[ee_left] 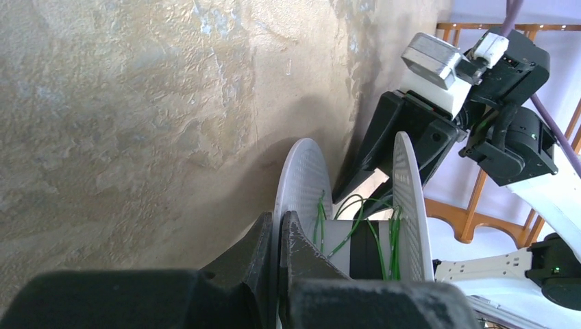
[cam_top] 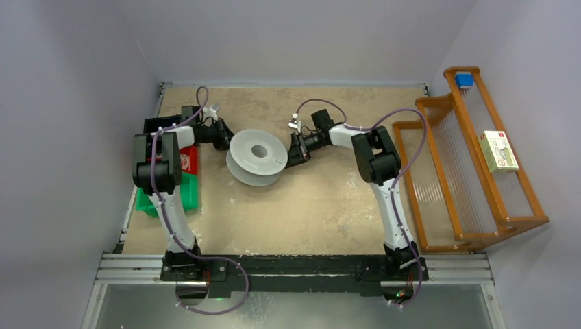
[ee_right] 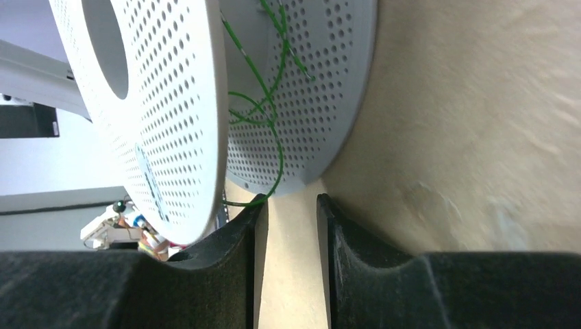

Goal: Wrap the cables
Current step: Place the cable reel at the center of the board.

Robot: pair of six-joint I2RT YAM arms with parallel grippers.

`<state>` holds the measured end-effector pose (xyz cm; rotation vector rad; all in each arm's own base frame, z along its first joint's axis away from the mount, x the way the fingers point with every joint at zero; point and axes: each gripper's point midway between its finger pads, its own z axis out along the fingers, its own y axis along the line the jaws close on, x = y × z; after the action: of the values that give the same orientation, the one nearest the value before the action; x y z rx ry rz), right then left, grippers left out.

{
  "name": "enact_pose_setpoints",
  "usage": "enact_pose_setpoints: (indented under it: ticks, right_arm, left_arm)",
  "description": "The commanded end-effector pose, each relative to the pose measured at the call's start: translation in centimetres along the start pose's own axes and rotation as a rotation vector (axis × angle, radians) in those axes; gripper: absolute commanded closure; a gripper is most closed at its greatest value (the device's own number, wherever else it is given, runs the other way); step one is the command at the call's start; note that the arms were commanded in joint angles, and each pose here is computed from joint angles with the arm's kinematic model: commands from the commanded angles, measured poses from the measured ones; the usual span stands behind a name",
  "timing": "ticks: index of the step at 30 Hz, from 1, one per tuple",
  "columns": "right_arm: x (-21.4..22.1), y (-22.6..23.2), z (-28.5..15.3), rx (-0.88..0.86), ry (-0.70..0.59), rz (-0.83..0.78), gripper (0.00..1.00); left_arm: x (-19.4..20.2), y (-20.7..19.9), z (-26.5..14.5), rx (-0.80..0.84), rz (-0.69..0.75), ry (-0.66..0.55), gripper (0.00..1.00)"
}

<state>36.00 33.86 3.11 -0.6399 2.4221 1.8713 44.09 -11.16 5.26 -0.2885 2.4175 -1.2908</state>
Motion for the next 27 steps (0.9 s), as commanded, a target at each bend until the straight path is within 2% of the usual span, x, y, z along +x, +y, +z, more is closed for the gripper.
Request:
enact_pose_setpoints:
  ticks: [1,12,18,24,27]
  right_arm:
    - [0.4,-2.7,-3.0,0.159,-0.033,-0.01,0.63]
    - [1.7,-3.5,-6.2,0.255,-0.021,-0.042,0.61]
    - [0.5,-2.7,-8.6,0.335,-0.044,-0.138,0.61]
    - [-1.8,-1.1,-12.3,0.552,-0.087,-0.333,0.59]
    - [-2.5,-0.2,-14.6,0.65,-0.127,-0.364,0.58]
  left_arm:
    - [-1.2,3.4,0.8,-0.141,0.037,-0.062,1.0]
    - [-0.3,4.1,2.2,-0.144,0.029,-0.058,1.0]
    - [-0.4,3.2,3.9,-0.154,0.053,-0.1,1.0]
    - [1.1,1.7,7.9,-0.152,0.074,-0.074,1.0]
    - [1.1,1.8,9.6,-0.153,0.052,-0.072,1.0]
